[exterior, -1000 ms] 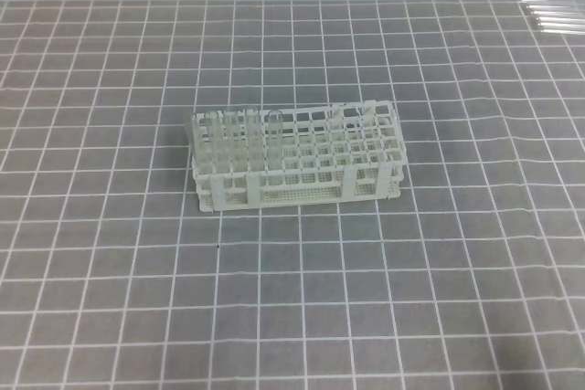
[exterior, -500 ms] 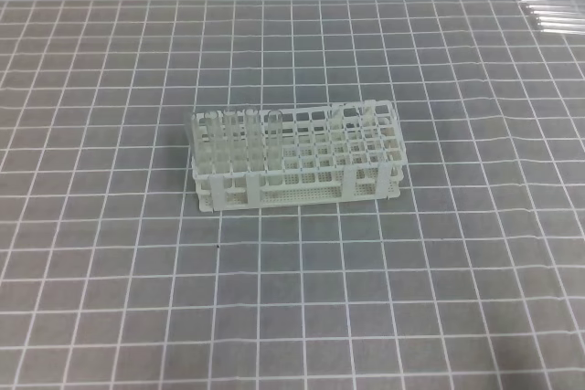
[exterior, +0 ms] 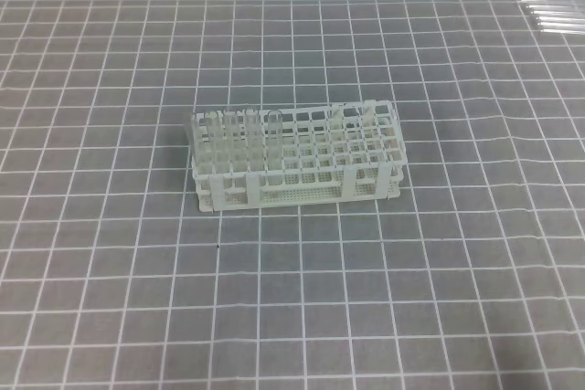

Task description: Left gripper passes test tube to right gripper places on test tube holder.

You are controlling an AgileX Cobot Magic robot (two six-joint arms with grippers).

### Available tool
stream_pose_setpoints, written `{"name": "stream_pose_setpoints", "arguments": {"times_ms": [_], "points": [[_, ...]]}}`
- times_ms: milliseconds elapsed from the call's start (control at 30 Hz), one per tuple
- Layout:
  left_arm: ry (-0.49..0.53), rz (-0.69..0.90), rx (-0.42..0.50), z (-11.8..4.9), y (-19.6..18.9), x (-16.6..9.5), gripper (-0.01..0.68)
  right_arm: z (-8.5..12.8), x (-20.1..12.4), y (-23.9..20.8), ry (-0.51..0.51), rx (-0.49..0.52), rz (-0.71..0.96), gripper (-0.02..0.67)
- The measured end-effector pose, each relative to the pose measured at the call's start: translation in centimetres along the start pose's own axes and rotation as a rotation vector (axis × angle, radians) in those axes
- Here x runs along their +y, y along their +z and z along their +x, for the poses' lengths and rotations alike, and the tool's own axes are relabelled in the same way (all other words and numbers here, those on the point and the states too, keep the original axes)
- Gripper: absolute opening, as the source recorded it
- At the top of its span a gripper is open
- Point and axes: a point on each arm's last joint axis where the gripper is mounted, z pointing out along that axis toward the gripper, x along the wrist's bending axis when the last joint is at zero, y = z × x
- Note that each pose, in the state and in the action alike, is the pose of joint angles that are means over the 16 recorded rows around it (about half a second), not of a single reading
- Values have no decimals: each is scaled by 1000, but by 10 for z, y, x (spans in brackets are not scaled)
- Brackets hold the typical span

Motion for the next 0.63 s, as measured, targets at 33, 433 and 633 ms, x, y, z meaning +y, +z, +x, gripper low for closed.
{"name": "stream_pose_setpoints", "arguments": {"times_ms": [33,433,633], "points": [[0,0,0,0,0,0,-2,0,0,0,0,0,0,-13],[0,-10,0,0,0,0,-2,0,0,0,0,0,0,-13],[-1,-13,0,0,0,0,-2,0,0,0,0,0,0,-13]]}}
